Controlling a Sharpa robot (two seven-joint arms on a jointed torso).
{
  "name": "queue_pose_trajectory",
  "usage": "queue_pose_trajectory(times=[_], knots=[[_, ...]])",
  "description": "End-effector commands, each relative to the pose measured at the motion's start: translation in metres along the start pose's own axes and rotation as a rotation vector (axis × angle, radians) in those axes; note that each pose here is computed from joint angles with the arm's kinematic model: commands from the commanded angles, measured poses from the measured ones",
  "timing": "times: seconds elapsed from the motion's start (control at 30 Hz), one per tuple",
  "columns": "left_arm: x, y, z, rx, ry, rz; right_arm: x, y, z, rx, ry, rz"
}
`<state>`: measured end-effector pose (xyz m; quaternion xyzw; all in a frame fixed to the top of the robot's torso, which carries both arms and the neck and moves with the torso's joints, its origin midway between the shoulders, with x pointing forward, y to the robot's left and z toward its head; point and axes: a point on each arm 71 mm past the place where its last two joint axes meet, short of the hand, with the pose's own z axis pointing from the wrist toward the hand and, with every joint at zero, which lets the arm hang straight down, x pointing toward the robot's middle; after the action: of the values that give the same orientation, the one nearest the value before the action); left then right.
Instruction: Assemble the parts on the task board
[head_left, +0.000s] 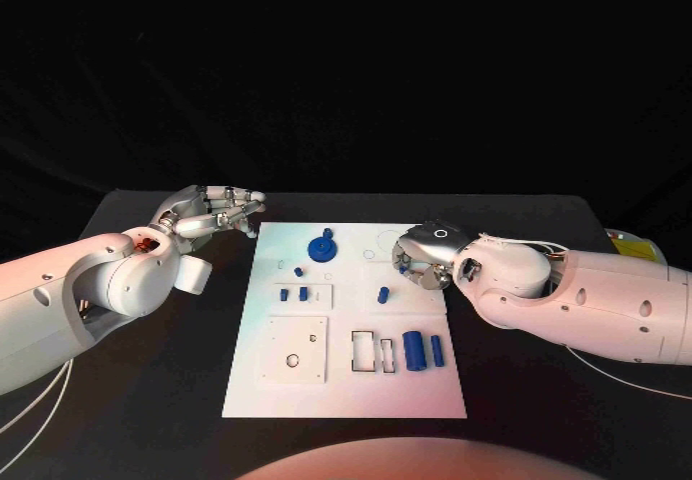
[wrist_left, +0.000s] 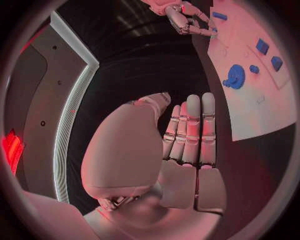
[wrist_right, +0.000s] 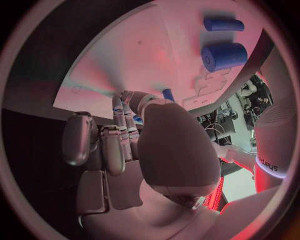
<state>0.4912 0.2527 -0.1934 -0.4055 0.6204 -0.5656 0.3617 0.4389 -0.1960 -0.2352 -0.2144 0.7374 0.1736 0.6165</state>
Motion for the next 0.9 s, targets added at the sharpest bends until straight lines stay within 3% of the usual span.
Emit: queue_pose_trajectory(times=[0.03, 0.7, 0.9], knots=[[0.0024, -0.0006, 0.0004, 0.005, 0.021, 0.001, -0.004, 0.003, -0.001, -0.004, -0.039, -0.015], [0.0001, 0.0002, 0.0004, 0.001, 0.015, 0.003, -0.019, 0.005, -0.008, -0.011, -0.076, 0.009], [0.0004, 0.0003, 0.0007, 0.002, 0.015, 0.003, -0.029, 0.024, -0.015, -0.059, -0.104, 0.048]])
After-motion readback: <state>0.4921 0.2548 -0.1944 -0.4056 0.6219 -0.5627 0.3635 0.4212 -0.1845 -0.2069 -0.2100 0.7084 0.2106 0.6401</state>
